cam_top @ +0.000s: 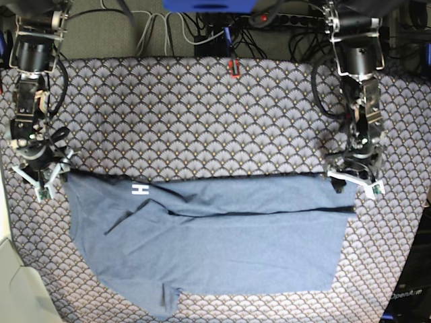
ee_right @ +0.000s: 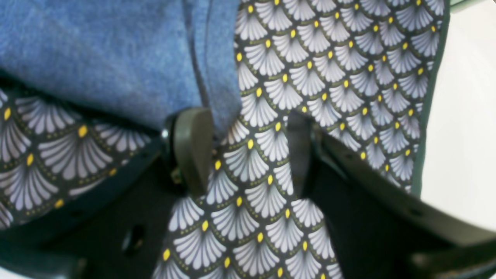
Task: Fold the T-shirt properly
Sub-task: 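Move both grippers back to the new fold edge and grasp it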
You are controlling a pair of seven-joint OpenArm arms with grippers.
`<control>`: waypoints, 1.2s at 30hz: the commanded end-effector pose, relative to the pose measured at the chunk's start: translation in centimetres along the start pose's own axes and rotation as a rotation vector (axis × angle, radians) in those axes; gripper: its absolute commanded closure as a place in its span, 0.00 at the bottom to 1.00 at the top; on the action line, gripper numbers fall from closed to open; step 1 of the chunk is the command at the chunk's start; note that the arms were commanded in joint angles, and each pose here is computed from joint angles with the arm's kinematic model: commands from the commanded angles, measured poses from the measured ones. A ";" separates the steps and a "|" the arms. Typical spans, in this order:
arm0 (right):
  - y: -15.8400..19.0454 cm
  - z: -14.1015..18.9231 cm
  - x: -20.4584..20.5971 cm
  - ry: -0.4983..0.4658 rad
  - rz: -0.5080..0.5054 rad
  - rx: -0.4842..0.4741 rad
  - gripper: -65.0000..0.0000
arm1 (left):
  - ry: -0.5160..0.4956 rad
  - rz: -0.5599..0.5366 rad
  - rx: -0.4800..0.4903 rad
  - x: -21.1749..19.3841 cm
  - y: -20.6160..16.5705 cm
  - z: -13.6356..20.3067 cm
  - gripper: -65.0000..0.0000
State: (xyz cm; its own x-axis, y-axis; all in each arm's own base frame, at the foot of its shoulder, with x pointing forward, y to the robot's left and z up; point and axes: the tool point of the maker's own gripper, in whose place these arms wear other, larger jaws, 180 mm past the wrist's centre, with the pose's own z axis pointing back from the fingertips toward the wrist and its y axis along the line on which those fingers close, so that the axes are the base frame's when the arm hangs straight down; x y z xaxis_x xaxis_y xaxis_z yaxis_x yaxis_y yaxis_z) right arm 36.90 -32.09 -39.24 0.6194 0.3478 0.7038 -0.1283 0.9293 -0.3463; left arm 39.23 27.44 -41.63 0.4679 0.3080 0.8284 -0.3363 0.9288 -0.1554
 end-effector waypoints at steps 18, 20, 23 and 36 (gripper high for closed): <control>-0.9 0.3 1.9 -0.054 0.026 0.010 0.51 | -0.049 -0.004 -0.005 1.8 -0.1 -0.1 0.86; -0.9 0.3 2.0 -0.055 0.027 0.011 0.51 | -0.048 -0.005 -0.006 1.8 -0.2 -0.2 0.86; 0.2 0.5 1.1 -0.039 0.048 0.058 0.51 | -0.048 -0.005 -0.006 1.8 -0.2 -0.2 0.86; 2.0 0.5 2.0 -0.064 0.058 0.117 0.51 | -0.046 -0.007 -0.004 1.7 -0.1 -0.1 0.86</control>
State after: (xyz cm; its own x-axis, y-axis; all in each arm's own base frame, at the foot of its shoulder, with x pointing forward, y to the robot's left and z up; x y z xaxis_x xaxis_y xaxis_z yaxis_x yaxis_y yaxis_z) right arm 36.14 -28.92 -40.31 0.6048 0.3956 0.6912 -0.2687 0.9184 -0.2905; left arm 39.05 27.30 -41.98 0.4767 0.3070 0.8237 -0.3344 0.9299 -0.1531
